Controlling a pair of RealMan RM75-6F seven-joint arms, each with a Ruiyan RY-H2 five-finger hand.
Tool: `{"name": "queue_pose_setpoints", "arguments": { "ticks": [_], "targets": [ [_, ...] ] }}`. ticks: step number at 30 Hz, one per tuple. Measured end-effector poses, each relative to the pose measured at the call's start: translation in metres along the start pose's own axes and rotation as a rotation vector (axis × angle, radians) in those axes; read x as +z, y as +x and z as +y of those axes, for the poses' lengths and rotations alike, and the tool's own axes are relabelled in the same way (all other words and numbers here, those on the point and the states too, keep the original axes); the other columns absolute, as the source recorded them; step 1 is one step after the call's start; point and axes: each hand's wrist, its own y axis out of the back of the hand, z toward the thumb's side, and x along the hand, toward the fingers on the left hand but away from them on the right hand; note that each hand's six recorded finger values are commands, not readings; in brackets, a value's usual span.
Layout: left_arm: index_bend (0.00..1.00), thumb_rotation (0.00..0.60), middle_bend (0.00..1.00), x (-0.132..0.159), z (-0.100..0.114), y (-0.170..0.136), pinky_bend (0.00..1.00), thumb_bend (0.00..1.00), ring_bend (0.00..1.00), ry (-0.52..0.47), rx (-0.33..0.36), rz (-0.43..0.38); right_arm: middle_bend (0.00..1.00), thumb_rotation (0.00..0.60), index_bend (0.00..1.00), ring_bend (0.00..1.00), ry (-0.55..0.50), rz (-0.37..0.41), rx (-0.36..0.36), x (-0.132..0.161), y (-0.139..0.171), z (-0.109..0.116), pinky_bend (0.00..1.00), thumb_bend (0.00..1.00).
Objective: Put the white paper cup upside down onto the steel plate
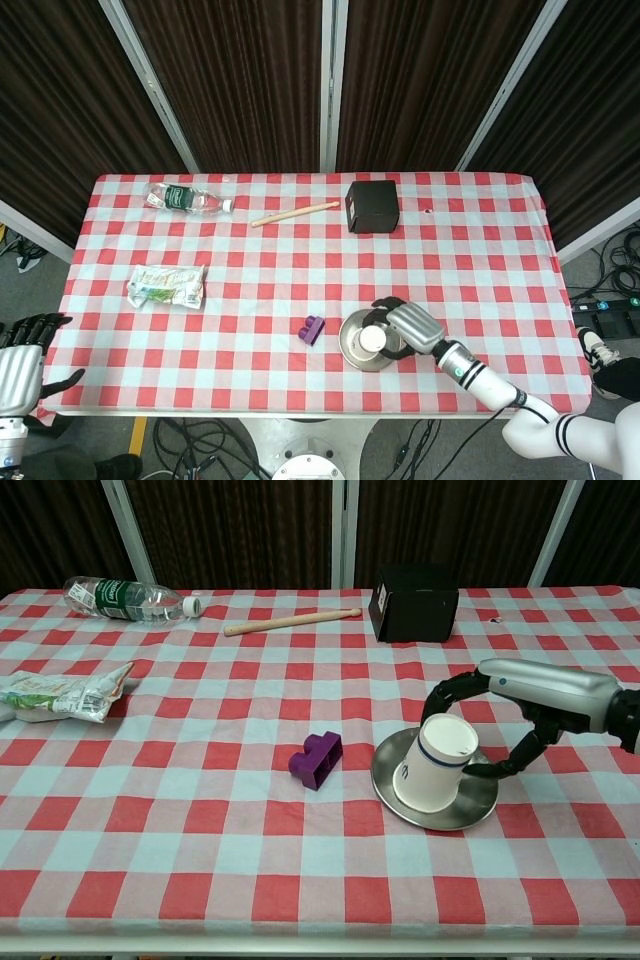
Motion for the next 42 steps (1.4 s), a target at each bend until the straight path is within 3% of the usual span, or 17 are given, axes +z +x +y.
{"name": "queue_pose_setpoints", "arguments": {
  "ticks": [3,6,10,14,19,24,27,31,37,42],
  "targets": [
    [0.24,0.6,0.21,0.0,0.001,0.0,0.15,0.04,0.15,-0.001,0.0,0.002,0.34,0.6,0.52,0.13,-0.03,-0.027,-0.037,-0.005,-0.001,0.008,0.16,0.28],
    [0.24,0.6,0.21,0.001,0.001,0.001,0.15,0.04,0.15,-0.001,0.004,-0.002,0.34,0.6,0.52,0.13,-0.061,-0.004,-0.072,-0.001,0.003,0.016,0.16,0.28],
    [0.24,0.6,0.21,0.003,0.003,0.003,0.15,0.04,0.15,0.001,0.011,-0.011,0.34,0.6,0.51,0.13,-0.084,-0.007,-0.148,-0.007,0.018,0.04,0.15,0.28],
    [0.24,0.6,0.21,0.004,0.004,0.004,0.15,0.04,0.15,0.001,0.011,-0.016,0.3,0.6,0.46,0.1,-0.105,-0.093,-0.195,-0.03,0.021,0.058,0.15,0.27],
    [0.24,0.6,0.21,0.004,0.004,0.003,0.15,0.04,0.15,0.003,0.007,-0.013,0.27,0.6,0.41,0.08,-0.107,-0.234,-0.189,-0.071,0.015,0.065,0.14,0.27],
    [0.24,0.6,0.21,0.006,0.005,0.004,0.15,0.04,0.15,0.009,0.004,-0.016,0.23,0.6,0.26,0.04,-0.102,-0.313,-0.153,-0.092,0.001,0.057,0.12,0.27],
    [0.24,0.6,0.21,0.006,0.005,0.004,0.15,0.04,0.15,0.011,0.005,-0.016,0.19,0.6,0.1,0.02,-0.105,-0.326,-0.129,-0.094,-0.005,0.049,0.1,0.27],
    [0.24,0.6,0.21,0.006,0.007,0.005,0.15,0.04,0.15,0.011,0.012,-0.016,0.15,0.6,0.0,0.0,-0.109,-0.315,-0.139,-0.091,-0.002,0.05,0.09,0.27],
    [0.24,0.6,0.21,0.009,0.006,0.008,0.15,0.04,0.15,0.009,0.014,-0.031,0.12,0.6,0.0,0.0,-0.091,-0.288,-0.237,-0.088,0.028,0.072,0.08,0.27],
    [0.24,0.6,0.21,0.013,0.002,0.01,0.15,0.04,0.15,0.014,0.017,-0.044,0.13,0.6,0.0,0.0,-0.02,-0.332,-0.354,-0.091,0.094,0.09,0.08,0.27]
  ]
}}
